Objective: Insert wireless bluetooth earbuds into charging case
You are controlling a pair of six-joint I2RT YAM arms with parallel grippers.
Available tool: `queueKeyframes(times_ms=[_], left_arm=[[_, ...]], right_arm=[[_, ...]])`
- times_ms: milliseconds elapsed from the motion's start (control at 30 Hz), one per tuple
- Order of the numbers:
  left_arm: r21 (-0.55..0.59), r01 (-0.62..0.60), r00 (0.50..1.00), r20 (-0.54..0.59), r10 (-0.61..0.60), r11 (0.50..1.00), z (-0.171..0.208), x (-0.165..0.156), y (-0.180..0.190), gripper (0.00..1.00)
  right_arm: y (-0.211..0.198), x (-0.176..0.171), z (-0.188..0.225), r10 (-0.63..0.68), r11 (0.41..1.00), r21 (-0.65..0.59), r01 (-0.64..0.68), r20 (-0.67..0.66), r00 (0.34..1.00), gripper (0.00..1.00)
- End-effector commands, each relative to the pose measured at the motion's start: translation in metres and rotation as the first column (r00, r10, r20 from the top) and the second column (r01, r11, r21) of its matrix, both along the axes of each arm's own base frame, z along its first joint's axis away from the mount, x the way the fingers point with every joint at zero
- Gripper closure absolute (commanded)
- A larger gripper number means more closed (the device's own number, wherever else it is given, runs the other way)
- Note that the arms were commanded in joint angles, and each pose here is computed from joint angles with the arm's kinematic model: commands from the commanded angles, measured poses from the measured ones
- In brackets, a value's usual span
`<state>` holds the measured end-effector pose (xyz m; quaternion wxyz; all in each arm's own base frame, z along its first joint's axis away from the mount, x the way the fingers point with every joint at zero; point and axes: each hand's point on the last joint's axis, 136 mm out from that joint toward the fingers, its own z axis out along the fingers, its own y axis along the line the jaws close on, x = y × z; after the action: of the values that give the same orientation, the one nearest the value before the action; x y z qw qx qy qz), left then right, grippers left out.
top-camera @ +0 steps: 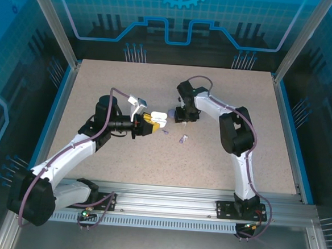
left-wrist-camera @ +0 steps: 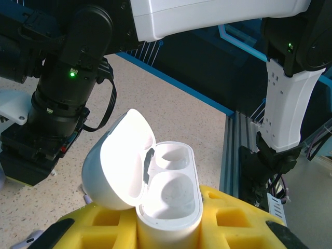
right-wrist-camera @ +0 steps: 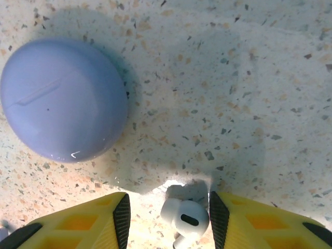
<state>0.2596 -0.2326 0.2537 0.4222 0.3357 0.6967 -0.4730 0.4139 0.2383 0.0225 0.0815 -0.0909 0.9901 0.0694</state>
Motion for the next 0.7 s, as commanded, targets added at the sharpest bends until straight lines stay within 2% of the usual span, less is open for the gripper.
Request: queueKeyframes(times_ms=[0,233,667], left_arm=[[-0.012,0.021,0.998,0.063,-0.02,1.0,0.019,-0.002,0.0,0.93],[-0.012,0.022,0.998,0.063,-0.021,1.0,0.02,-0.002,0.0,0.93],[-0.008,0.023,0.998,0.067,-0.023,1.0,0.022,-0.004,0.0,0.93]], right_arm=[[-0.005,-0.006,-0.006,0.041,0.996,-0.08,-0.042,-0.014,0.999,0.53],[-0.012,-0.007,-0.008,0.059,0.986,-0.154,-0.059,0.0,0.998,0.56],[-0.002,-0.007,-0.015,0.042,0.989,-0.14,-0.043,-0.01,0.999,0.58]])
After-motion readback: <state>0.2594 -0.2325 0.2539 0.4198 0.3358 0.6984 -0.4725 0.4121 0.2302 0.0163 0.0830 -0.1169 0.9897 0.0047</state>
